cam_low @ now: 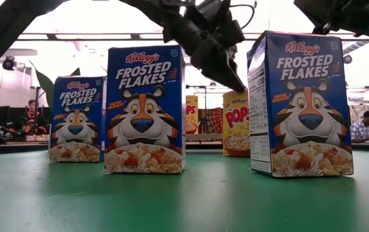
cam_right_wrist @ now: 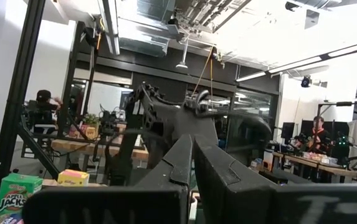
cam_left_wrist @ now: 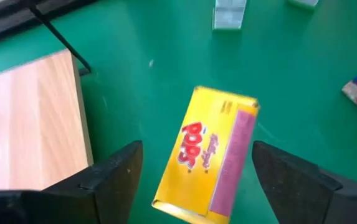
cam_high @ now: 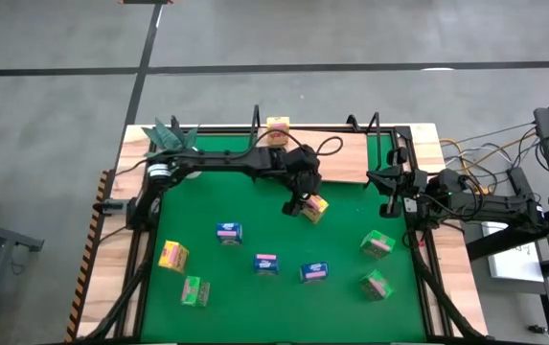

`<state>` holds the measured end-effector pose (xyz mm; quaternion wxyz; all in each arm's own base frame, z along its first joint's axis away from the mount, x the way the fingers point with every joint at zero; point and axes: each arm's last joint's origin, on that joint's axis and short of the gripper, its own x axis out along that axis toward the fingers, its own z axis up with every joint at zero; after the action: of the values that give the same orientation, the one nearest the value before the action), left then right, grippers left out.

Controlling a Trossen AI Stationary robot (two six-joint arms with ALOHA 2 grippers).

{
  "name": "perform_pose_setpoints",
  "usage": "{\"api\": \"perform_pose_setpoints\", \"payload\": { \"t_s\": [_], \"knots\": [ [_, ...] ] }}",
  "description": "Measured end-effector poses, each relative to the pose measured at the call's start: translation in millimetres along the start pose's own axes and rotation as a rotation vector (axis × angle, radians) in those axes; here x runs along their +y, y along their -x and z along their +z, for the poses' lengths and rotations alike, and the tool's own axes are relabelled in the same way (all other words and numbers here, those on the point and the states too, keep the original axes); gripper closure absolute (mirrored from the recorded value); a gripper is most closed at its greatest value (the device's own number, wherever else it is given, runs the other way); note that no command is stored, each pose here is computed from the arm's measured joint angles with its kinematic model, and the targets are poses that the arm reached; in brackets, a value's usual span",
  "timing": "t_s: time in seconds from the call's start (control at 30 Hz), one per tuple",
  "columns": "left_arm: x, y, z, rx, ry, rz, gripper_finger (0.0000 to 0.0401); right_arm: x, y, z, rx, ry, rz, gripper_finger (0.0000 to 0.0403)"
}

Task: Stack cereal on shelf
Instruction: Put the top yellow cereal box on the shelf

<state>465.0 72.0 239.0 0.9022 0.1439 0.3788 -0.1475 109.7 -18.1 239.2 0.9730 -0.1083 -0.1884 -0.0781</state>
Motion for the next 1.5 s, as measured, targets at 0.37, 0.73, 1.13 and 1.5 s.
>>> {"api": "perform_pose_setpoints", "payload": {
  "t_s": [0.37,0.73,1.13,1.5],
  "knots": [
    [0.1,-10.2,-5.8,0.021,0.007,-0.012,0.0145,0.0,0.0,0.0,0.0,0.001,0.0,0.0394],
    [-0.3,-10.2,-6.5,0.028,0.009,-0.017,0.0198,0.0,0.0,0.0,0.0,0.001,0.0,0.0394],
    [1.7,1.2,3.8,0.015,0.006,-0.009,0.0216,0.0,0.0,0.0,0.0,0.001,0.0,0.0394],
    [3.8,12.1,12.1,0.028,0.035,-0.015,0.0218,0.0,0.0,0.0,0.0,0.0,0.0,0.0394]
  ]
}}
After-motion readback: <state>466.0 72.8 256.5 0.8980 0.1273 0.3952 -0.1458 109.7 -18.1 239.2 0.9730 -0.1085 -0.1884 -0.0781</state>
